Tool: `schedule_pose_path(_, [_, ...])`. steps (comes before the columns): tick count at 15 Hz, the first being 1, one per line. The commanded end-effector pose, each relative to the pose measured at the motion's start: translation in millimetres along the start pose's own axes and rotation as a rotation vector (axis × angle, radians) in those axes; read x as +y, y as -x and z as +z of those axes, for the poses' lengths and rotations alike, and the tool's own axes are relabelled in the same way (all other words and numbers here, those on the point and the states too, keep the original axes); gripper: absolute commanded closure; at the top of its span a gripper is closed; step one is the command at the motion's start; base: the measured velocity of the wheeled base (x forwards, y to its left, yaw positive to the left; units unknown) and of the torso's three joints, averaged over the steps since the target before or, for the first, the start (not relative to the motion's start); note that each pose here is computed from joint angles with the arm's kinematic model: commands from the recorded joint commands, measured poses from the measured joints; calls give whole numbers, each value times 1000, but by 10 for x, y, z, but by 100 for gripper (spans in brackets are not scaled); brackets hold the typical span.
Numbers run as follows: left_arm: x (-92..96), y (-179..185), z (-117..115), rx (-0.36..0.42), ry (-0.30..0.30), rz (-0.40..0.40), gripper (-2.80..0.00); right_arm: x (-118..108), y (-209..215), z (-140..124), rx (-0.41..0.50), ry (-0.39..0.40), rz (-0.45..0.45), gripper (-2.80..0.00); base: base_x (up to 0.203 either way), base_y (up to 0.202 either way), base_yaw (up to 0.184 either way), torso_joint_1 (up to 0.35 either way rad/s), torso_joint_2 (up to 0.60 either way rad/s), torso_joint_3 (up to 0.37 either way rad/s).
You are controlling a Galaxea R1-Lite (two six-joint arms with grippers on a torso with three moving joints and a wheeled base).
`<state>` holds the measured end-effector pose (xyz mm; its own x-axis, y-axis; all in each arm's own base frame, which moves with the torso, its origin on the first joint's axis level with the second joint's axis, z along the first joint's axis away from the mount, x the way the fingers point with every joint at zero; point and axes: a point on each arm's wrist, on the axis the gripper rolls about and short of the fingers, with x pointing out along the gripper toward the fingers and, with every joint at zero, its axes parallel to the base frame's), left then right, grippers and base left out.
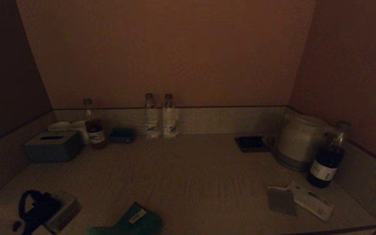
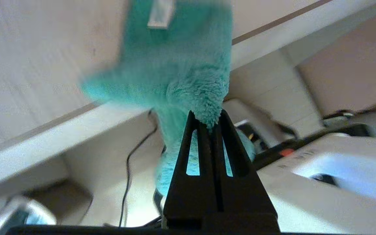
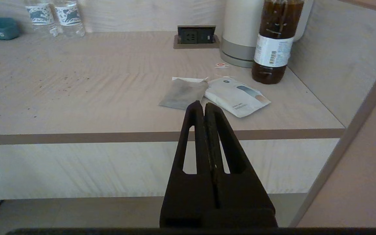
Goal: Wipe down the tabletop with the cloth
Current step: Sweep the stains on the table
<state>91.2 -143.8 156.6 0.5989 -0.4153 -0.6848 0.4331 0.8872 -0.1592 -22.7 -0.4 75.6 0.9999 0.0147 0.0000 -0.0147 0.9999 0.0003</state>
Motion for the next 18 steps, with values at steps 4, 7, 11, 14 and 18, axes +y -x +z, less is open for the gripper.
schedule_pose_path(4, [249,358,291,-229,42,59,0,0,0,0,0,0,1,0,0,0,0,0,0,0])
schedule_pose_path(7, [498,383,706,-371,97,221,0,0,0,0,0,0,1,0,0,0,0,0,0,0])
schedule_pose_path(11, [844,-131,1173,-429,70,411,0,0,0,0,0,0,1,0,0,0,0,0,0,0])
schedule_pose_path(14, [1115,-696,1327,-433,42,494,0,0,0,0,0,0,1,0,0,0,0,0,0,0])
schedule_pose_path(18, [1495,-1775,1079,-334,-27,584,0,0,0,0,0,0,1,0,0,0,0,0,0,0])
